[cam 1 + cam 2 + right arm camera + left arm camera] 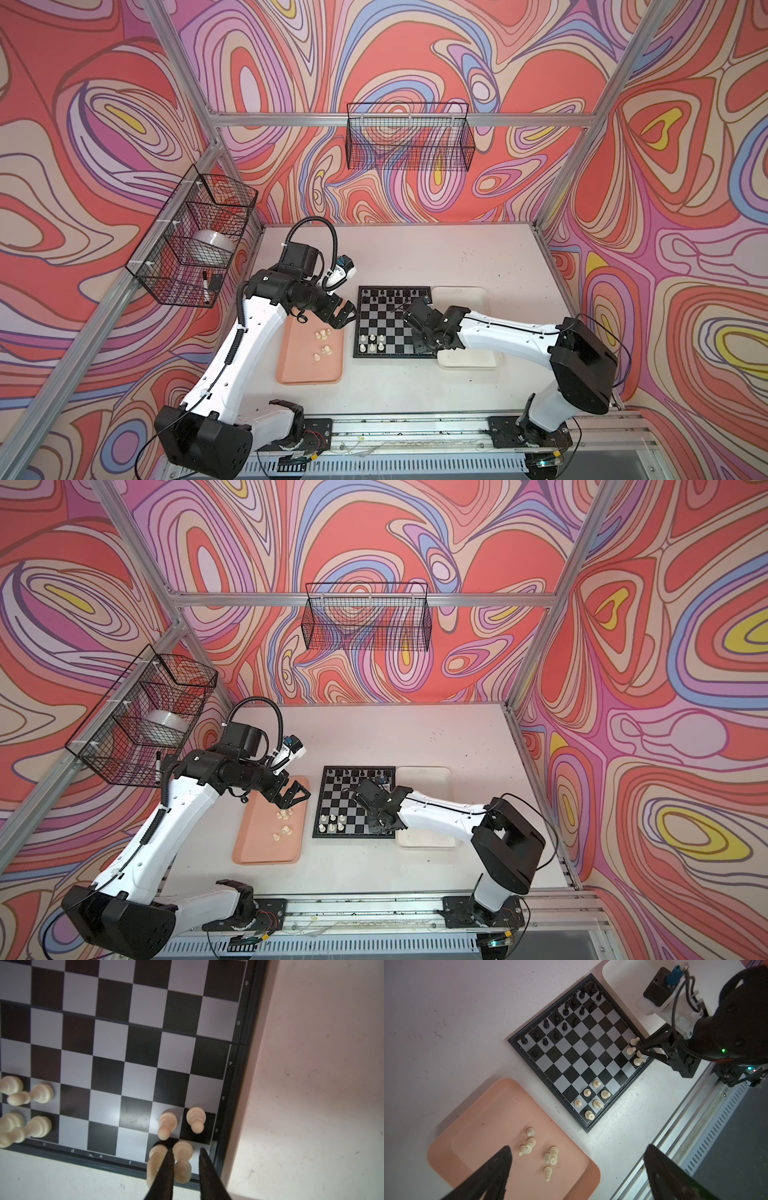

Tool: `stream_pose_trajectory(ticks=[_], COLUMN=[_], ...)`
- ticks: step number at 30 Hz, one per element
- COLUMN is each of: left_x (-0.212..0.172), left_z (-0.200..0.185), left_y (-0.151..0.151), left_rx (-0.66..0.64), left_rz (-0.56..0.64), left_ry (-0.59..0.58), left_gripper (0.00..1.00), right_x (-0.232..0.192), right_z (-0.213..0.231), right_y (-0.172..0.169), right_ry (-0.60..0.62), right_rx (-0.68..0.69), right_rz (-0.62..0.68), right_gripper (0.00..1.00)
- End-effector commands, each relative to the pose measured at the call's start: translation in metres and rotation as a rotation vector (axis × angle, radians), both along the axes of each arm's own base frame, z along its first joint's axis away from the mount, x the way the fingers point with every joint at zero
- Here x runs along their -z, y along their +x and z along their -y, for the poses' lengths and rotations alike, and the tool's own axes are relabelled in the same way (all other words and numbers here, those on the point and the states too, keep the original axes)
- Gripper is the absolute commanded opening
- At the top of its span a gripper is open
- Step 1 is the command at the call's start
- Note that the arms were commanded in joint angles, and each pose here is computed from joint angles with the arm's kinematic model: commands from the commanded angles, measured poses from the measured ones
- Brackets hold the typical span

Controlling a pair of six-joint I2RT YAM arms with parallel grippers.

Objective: Set up the chess pieces on the board
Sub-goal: 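Swing the left gripper over the pink tray while the right gripper holds still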

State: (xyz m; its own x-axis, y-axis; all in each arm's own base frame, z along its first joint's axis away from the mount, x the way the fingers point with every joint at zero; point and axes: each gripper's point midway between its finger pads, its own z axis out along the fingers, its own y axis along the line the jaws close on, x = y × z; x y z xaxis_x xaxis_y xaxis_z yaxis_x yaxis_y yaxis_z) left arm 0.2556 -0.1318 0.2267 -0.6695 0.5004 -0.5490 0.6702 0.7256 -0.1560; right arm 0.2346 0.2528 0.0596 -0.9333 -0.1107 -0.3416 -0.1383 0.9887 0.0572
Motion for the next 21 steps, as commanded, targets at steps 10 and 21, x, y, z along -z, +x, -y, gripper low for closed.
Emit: stream_pose_trajectory(ticks=[10, 21], left_x=[-0.001, -0.001], left_z=[0.003, 0.003], left_y=[-0.001, -0.002], left_rx=[0.012, 0.011], left_rz=[-0.007, -0.004], left_ry=[-0.006, -0.004], left_gripper=[1.0, 1.0], right_x=[0.0, -0.013], right_z=[0.002, -0.004], right_y=[0.0, 0.004], right_ry=[-0.037, 0.001], right_rx=[-0.013, -0.017], right_rz=[0.002, 0.031], right_gripper=[0.22, 0.24])
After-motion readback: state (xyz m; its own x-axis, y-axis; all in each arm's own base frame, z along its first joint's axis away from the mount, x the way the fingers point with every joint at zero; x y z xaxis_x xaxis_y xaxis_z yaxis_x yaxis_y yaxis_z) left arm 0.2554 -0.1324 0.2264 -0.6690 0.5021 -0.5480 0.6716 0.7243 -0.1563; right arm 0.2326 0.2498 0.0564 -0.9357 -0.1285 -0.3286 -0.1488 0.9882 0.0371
